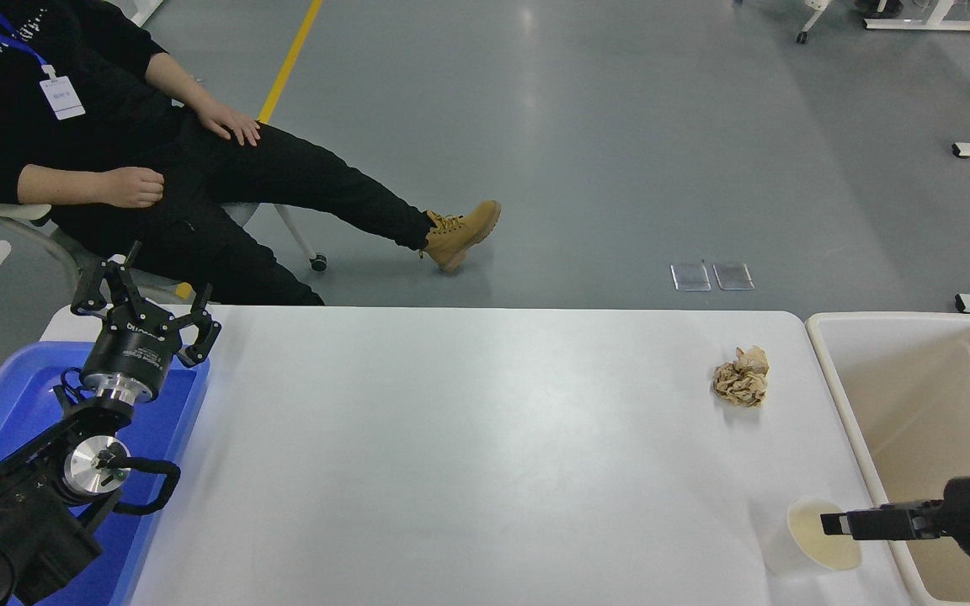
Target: Clean the table surface
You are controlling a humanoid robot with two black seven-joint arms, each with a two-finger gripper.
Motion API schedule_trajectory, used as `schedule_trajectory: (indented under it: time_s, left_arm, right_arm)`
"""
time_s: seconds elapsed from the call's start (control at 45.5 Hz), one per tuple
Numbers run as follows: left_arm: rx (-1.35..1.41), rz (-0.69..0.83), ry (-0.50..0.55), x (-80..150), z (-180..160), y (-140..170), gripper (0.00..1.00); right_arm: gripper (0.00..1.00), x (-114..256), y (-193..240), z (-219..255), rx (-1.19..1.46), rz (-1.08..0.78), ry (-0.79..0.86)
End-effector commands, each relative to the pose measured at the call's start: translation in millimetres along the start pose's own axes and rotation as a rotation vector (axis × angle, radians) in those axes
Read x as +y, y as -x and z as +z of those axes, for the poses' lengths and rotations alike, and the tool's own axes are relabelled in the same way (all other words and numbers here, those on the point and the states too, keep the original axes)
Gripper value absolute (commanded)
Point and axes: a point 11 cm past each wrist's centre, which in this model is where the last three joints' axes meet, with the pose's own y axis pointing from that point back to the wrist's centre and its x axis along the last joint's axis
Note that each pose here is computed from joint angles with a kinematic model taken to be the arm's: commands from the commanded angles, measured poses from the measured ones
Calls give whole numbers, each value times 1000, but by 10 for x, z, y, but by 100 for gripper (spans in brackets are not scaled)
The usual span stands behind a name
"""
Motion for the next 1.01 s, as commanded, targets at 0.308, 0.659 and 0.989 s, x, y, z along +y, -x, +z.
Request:
schedule_trajectory:
  time_s: [0.308,0.659,0.989]
  left_arm:
    - [0,0,0,0,-1,1,100]
    - [0,0,0,0,-1,1,100]
    - [0,0,0,0,-1,1,100]
  right_arm:
    - [15,-102,142,103,12,-32,27]
    - [0,-65,122,123,13,-33,34]
    - [0,-1,-342,-19,48,85,-33]
